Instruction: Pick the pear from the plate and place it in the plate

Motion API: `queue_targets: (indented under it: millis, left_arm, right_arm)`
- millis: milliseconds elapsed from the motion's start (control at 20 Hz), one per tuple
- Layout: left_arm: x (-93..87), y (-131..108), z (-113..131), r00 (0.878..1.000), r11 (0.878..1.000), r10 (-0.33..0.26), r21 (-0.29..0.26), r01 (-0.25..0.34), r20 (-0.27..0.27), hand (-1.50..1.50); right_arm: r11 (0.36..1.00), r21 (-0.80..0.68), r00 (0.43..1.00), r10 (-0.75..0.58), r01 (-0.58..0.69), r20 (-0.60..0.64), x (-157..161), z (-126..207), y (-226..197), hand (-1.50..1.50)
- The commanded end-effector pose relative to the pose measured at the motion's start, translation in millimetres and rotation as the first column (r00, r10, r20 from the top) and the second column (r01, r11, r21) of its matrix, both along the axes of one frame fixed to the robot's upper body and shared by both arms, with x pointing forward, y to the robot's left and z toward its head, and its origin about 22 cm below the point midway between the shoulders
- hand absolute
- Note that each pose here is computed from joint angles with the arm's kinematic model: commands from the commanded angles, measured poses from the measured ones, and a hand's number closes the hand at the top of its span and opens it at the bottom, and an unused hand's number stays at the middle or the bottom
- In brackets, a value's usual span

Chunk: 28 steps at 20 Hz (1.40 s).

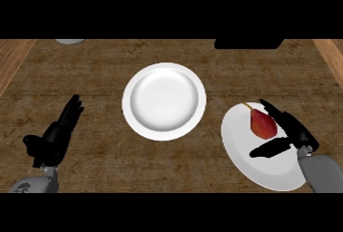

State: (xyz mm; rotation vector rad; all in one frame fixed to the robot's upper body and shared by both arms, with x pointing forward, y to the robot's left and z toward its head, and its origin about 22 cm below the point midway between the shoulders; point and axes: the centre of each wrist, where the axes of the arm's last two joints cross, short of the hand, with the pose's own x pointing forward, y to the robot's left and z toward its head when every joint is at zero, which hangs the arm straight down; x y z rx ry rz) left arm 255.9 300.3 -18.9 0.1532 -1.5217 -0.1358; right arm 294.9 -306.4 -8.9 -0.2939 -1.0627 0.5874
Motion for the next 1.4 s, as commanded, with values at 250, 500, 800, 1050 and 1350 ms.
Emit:
queue_targets:
  millis: [250,500,800,1050,1350]
  left_arm:
    - [-5.5,10,-6,1.000,1.000,-0.005,0.003,0.005,-0.024,0.00]
    - [-3.3,-4,1,1.000,1.000,-0.006,-0.006,0.006,-0.007,0.00]
    - [11.1,-12,-1,1.000,1.000,-0.006,0.016,0.006,0.002,0.00]
    - [-10.8,6,-12,0.999,1.000,0.020,0.003,-0.020,-0.025,0.00]
    - [-21.9,1,-2,1.000,1.000,0.019,0.010,-0.019,-0.006,0.00]
  right_arm:
    - [0.991,0.043,0.992,0.122,-0.124,0.033,5,-19,18,1.50]
    - [0.993,0.049,0.992,0.108,-0.112,0.070,15,-11,10,1.50]
    - [0.984,-0.178,0.982,0.057,-0.025,0.178,10,-11,5,1.50]
    - [0.829,-0.555,0.967,0.087,0.063,0.241,-22,-6,-9,1.50]
    - [0.840,-0.524,0.916,0.091,0.140,0.391,-72,40,26,1.50]
